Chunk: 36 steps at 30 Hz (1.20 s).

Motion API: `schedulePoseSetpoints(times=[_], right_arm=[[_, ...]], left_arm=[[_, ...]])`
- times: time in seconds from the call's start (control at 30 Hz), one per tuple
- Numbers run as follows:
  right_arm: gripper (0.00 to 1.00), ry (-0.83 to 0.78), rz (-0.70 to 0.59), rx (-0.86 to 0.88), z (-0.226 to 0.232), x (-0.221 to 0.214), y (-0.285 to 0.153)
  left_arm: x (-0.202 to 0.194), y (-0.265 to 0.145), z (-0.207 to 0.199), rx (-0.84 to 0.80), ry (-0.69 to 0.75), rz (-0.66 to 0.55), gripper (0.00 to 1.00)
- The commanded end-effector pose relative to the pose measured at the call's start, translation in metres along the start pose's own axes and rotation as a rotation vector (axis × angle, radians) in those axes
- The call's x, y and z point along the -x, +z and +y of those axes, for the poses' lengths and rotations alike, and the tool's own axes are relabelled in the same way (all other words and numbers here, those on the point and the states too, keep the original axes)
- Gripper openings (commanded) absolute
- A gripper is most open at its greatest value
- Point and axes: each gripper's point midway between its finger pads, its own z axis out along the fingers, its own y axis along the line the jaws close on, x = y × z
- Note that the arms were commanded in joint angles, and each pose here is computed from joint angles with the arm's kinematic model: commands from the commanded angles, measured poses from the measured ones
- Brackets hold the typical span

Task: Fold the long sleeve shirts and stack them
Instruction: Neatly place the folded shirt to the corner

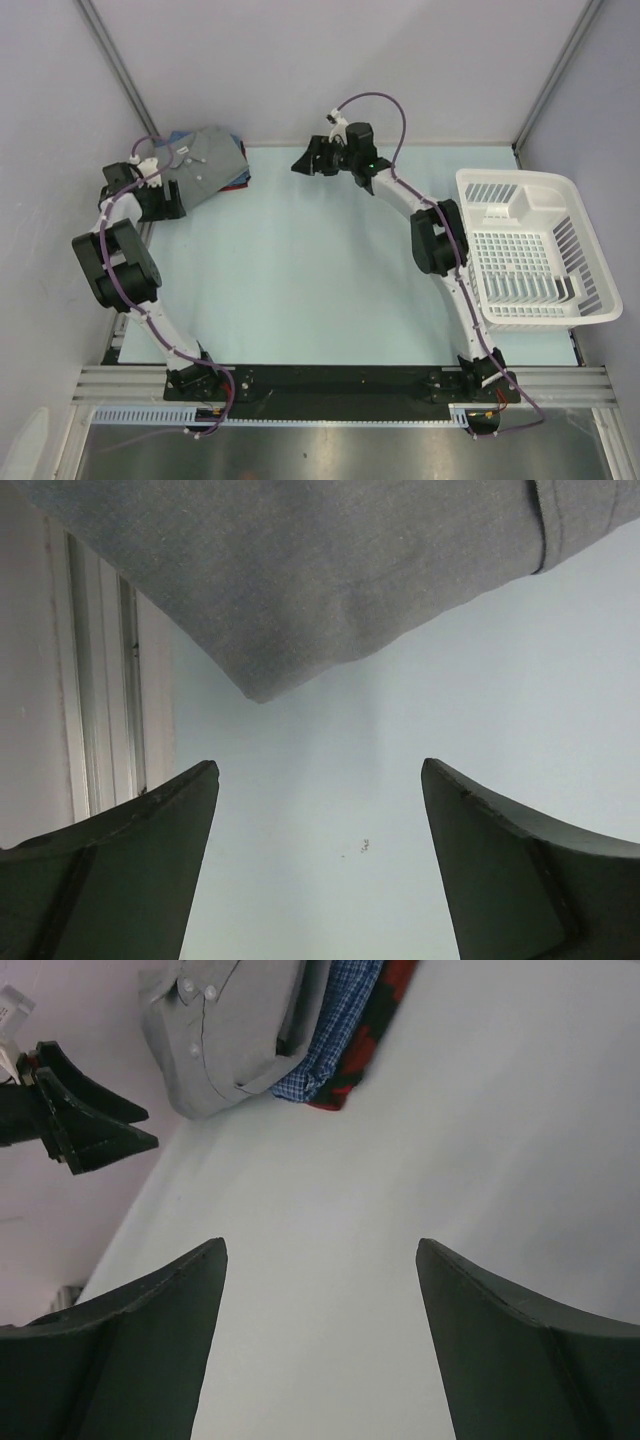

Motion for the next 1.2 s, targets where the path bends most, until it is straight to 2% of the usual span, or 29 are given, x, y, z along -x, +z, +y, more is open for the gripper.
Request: schedulePoseSetpoints(times=[0.0,0.13,0.33,0.47,0.6,0.7,0.77,0.8,0.87,0.9,1.0,1.17], right_arm=[[0.82,0.106,-0.072,0.129,0.038,0.007,0.030],[0.82,0.107,-0.032,0.113,0.034,-0.012,0.027],[0.82,0.116,-0.002,0.073,0.020,-0.024,0.015],[0.83,0.110,0.000,0.055,0.015,-0.020,0.006],[0.83,0.116,0.003,0.035,0.008,-0.019,-0.002],[0.82,0.119,0.008,0.027,0.004,-0.021,-0.007],[0.83,0.114,0.008,0.028,0.004,-0.020,-0.010],[0.82,0.116,0.009,0.027,0.003,-0.020,-0.012],[0.82,0.117,0.010,0.024,0.001,-0.021,-0.013],[0.82,0.120,0.008,0.022,0.000,-0.020,-0.015],[0.82,0.117,0.008,0.026,0.000,-0.019,-0.016],[0.81,0.118,0.005,0.030,-0.001,-0.018,-0.016]], left_arm=[[0.020,0.001,0.013,0.065,0.058,-0.079,0.87],[0.005,0.013,0.011,0.088,0.126,-0.038,0.87],[0.003,0.035,0.016,0.164,0.176,-0.054,0.88],[-0.001,0.052,0.011,0.175,0.250,-0.046,0.90],[-0.002,0.062,0.017,0.234,0.314,-0.054,0.88],[-0.001,0.067,0.031,0.295,0.323,-0.041,0.81],[0.002,0.064,0.036,0.311,0.324,-0.045,0.69],[0.003,0.061,0.038,0.315,0.326,-0.047,0.59],[0.012,0.052,0.041,0.329,0.337,-0.070,0.50],[0.016,0.049,0.042,0.332,0.343,-0.073,0.42],[0.023,0.039,0.045,0.336,0.359,-0.068,0.29],[0.042,0.024,0.056,0.361,0.381,-0.088,0.15]])
